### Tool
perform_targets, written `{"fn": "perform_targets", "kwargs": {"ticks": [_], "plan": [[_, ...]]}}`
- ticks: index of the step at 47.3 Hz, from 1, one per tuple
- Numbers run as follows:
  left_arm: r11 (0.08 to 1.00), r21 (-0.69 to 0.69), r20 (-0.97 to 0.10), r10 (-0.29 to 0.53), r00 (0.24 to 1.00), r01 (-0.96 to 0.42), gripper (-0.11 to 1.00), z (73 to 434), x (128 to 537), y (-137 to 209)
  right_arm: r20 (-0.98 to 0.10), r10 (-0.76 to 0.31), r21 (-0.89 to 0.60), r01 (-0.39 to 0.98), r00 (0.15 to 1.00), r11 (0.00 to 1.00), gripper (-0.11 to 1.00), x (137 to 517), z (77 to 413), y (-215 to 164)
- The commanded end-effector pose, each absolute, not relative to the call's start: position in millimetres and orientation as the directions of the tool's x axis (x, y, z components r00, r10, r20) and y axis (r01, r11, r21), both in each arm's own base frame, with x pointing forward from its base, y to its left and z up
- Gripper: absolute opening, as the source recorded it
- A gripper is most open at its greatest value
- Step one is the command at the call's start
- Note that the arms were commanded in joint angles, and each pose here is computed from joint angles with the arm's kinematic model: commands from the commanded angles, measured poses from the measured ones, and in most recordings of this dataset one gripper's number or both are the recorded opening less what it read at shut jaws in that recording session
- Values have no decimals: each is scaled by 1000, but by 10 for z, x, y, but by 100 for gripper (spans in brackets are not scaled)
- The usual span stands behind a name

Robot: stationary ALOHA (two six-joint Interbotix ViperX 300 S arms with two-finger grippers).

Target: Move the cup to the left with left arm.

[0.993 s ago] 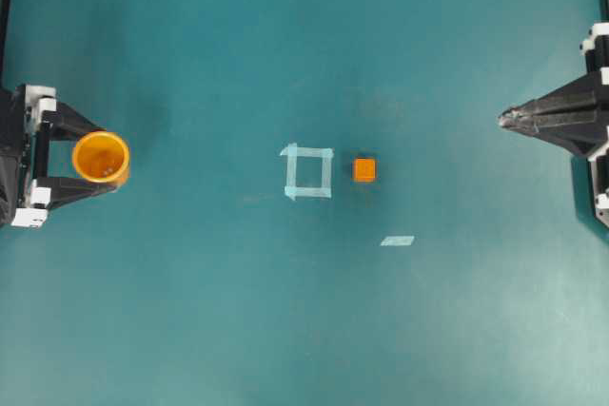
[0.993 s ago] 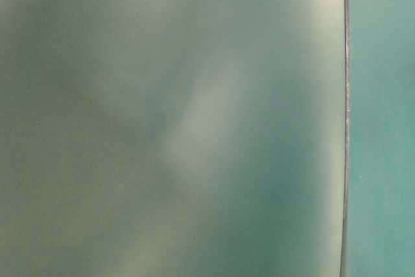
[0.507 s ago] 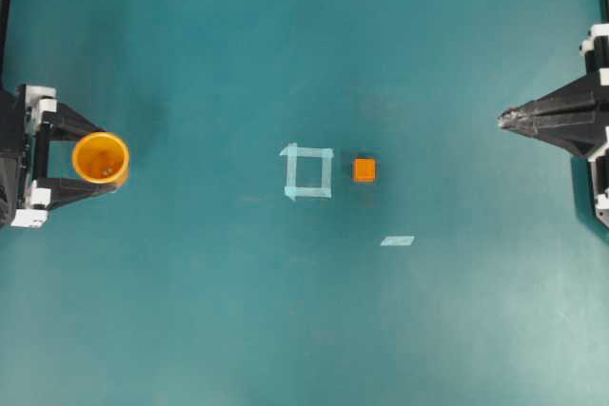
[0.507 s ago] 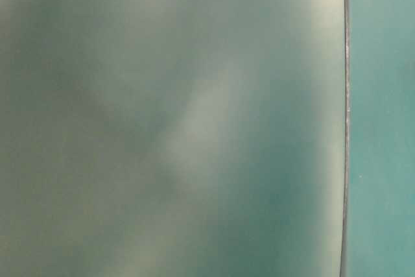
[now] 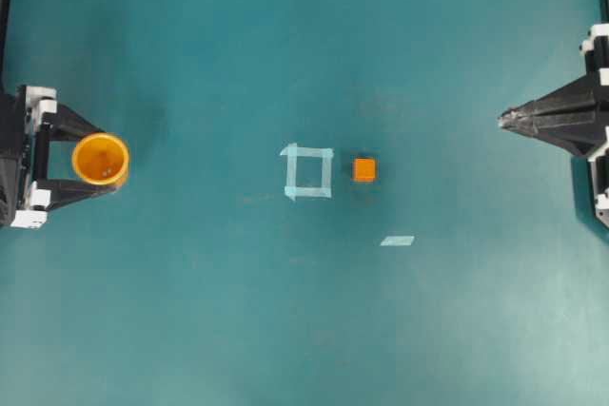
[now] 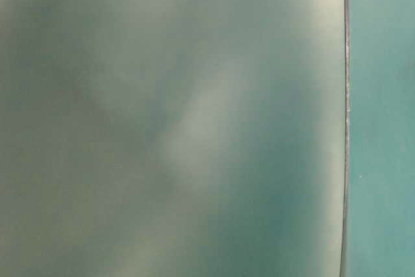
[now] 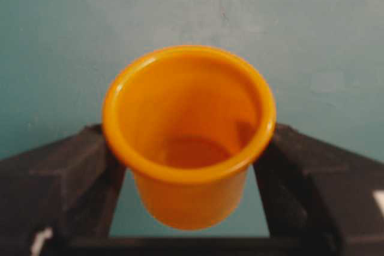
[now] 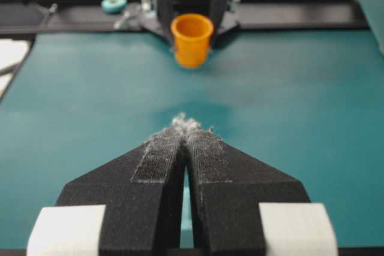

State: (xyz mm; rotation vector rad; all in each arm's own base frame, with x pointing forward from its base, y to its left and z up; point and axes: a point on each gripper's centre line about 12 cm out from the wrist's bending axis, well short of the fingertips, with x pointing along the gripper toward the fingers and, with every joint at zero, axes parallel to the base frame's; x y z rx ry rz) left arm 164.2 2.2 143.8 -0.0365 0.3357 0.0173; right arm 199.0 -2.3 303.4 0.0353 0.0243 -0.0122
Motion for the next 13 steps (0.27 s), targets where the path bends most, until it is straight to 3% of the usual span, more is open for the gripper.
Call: {"fn": "perform_targets", "kwargs": {"ticks": [1, 13], "plan": [[1000, -25, -321, 0, 947, -8, 63, 1489, 1689, 3, 2, -15, 38, 15, 1000, 999, 0, 2014, 3150, -29], [1000, -20, -330, -4, 944, -2, 63, 1488, 1695, -4, -2, -15, 37, 15, 1000, 999, 0, 2023, 3143, -29]]}}
